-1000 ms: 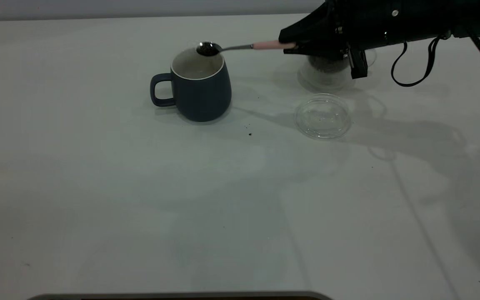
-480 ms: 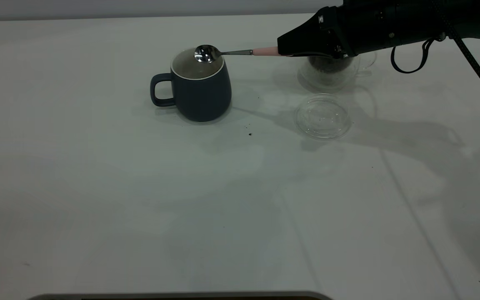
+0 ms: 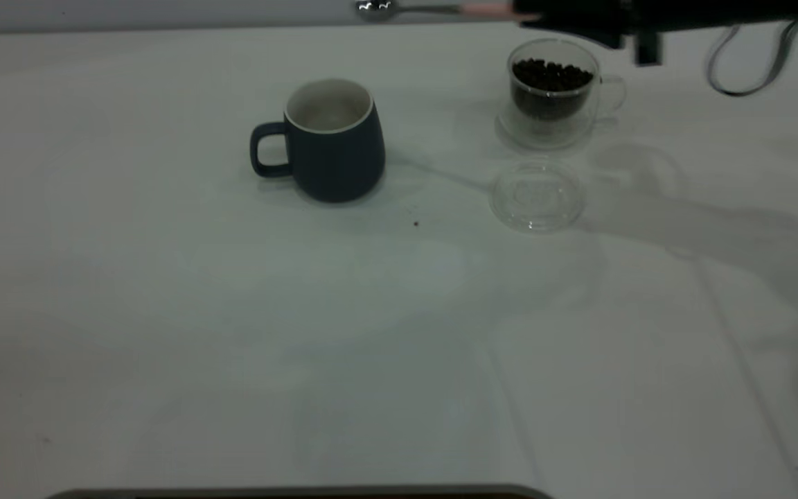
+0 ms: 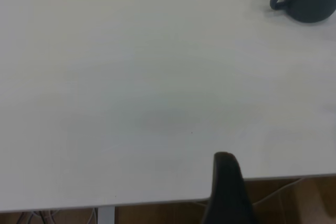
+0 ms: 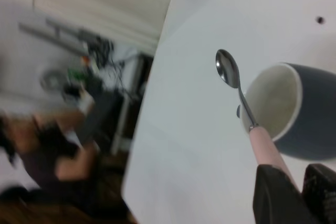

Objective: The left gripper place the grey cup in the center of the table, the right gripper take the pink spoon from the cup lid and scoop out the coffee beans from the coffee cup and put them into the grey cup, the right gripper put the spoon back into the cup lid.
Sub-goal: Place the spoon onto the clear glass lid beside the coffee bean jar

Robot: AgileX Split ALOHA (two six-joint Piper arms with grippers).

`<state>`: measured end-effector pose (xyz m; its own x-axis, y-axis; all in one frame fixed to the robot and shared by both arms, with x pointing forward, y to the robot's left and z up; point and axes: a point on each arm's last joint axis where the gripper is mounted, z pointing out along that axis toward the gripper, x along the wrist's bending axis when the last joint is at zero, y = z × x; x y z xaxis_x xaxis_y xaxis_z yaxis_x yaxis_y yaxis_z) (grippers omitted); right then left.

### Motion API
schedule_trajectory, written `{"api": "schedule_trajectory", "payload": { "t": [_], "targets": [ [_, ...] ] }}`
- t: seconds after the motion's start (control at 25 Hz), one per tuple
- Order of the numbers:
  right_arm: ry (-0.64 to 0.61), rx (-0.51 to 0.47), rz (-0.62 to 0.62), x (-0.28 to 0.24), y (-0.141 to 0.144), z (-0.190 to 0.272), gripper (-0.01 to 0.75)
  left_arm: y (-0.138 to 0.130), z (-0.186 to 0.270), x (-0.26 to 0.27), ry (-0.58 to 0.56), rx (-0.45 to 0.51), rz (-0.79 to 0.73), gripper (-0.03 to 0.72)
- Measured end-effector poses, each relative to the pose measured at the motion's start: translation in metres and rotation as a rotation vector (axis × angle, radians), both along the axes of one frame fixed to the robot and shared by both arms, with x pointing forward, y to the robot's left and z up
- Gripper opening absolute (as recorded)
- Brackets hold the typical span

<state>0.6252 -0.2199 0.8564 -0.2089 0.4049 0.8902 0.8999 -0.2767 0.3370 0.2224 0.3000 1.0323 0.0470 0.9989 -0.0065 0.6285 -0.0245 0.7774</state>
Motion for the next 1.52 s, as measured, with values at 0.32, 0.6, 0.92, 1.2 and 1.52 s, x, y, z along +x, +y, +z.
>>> {"api": "schedule_trajectory", "payload": {
  "t": [0.32,0.6,0.92,1.2,1.52],
  "targets": [
    [0.271,0.076,-0.242,-0.062,-0.075,-0.028,0.114,0.0,0.0,0.0,0.0,0.0,0.0,0.565],
    [0.388,0.049,-0.299,-0.088,-0.085,-0.055,0.114,0.0,0.0,0.0,0.0,0.0,0.0,0.565],
    [0.454,0.053,-0.281,-0.09,-0.085,-0.102,0.114,0.0,0.0,0.0,0.0,0.0,0.0,0.565],
    [0.417,0.04,-0.27,-0.078,-0.088,-0.114,0.114,0.0,0.0,0.0,0.0,0.0,0.0,0.565],
    [0.397,0.029,-0.272,-0.067,-0.092,-0.125,0.114,0.0,0.0,0.0,0.0,0.0,0.0,0.565]
  ]
}}
